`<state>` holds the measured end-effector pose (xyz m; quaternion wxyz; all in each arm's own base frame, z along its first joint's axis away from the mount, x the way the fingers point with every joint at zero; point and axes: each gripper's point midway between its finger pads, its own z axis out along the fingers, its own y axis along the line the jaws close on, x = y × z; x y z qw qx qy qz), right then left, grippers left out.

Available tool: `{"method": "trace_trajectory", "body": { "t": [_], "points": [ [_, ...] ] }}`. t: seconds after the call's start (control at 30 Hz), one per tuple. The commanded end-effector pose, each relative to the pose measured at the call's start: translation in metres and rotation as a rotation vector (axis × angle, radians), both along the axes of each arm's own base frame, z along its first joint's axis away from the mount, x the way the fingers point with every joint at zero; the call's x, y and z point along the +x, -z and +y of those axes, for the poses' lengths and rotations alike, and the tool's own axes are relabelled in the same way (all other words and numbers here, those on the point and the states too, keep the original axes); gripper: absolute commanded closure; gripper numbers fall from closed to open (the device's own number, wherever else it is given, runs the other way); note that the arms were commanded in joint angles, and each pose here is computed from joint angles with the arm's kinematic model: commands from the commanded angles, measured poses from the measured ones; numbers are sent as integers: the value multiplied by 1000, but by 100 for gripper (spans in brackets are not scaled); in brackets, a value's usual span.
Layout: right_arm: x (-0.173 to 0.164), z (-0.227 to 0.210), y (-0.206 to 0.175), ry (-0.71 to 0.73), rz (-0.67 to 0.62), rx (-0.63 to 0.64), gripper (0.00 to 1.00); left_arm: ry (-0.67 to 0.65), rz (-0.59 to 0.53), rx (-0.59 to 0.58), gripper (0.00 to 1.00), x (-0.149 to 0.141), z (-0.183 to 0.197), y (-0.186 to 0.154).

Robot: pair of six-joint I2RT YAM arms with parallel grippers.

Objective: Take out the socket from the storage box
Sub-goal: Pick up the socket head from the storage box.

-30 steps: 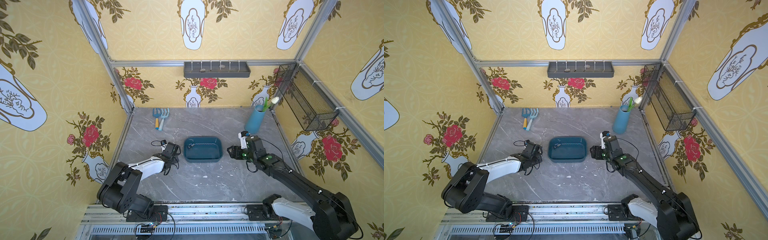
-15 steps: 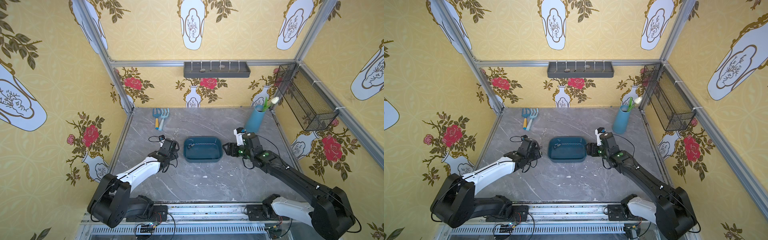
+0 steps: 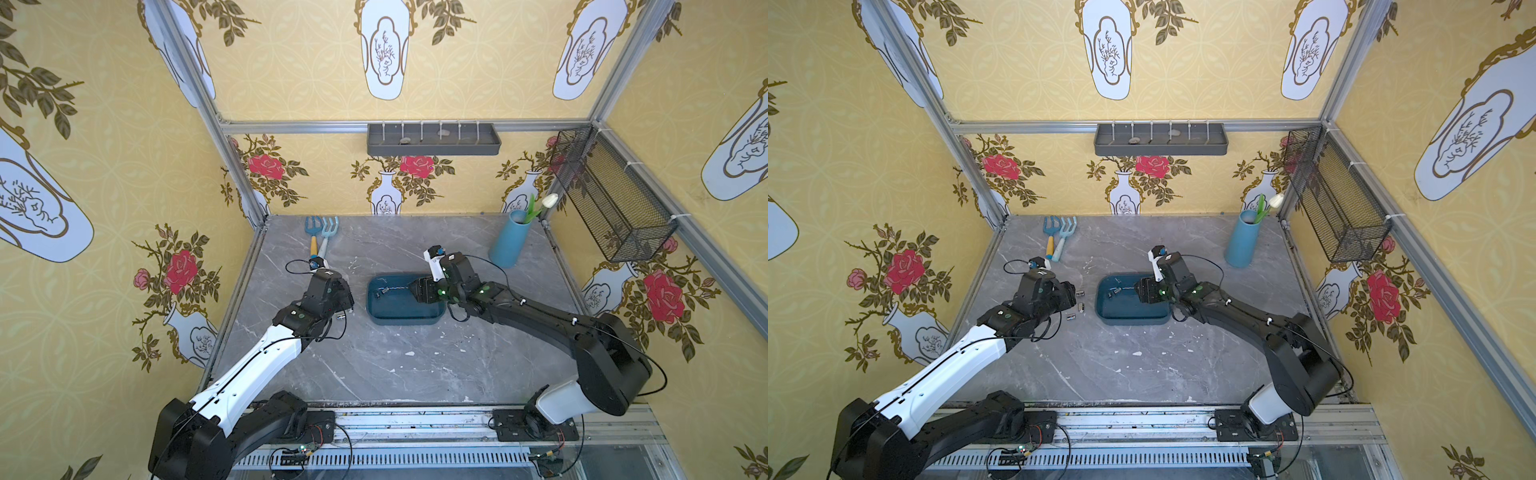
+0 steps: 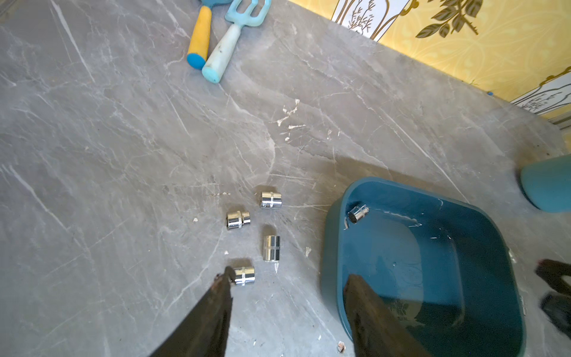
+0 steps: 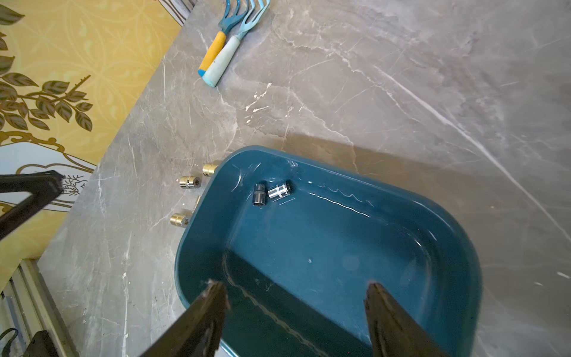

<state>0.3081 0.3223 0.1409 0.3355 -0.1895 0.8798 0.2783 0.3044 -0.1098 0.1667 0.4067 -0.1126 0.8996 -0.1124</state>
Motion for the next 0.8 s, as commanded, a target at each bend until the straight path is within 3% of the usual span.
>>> {"method": "trace_trajectory", "body": {
  "t": [0.0, 0.27, 0.77],
  "points": [
    [15, 21, -3, -15, -73, 11, 25, 36, -5, 15, 33, -5, 0, -4],
    [34, 54, 32, -54, -56, -13, 30, 55, -4, -4, 31, -9, -2, 2],
    [32, 94, 76, -164, -105, -67, 36, 86, 18, -48, 31, -3, -15, 15]
  ]
}}
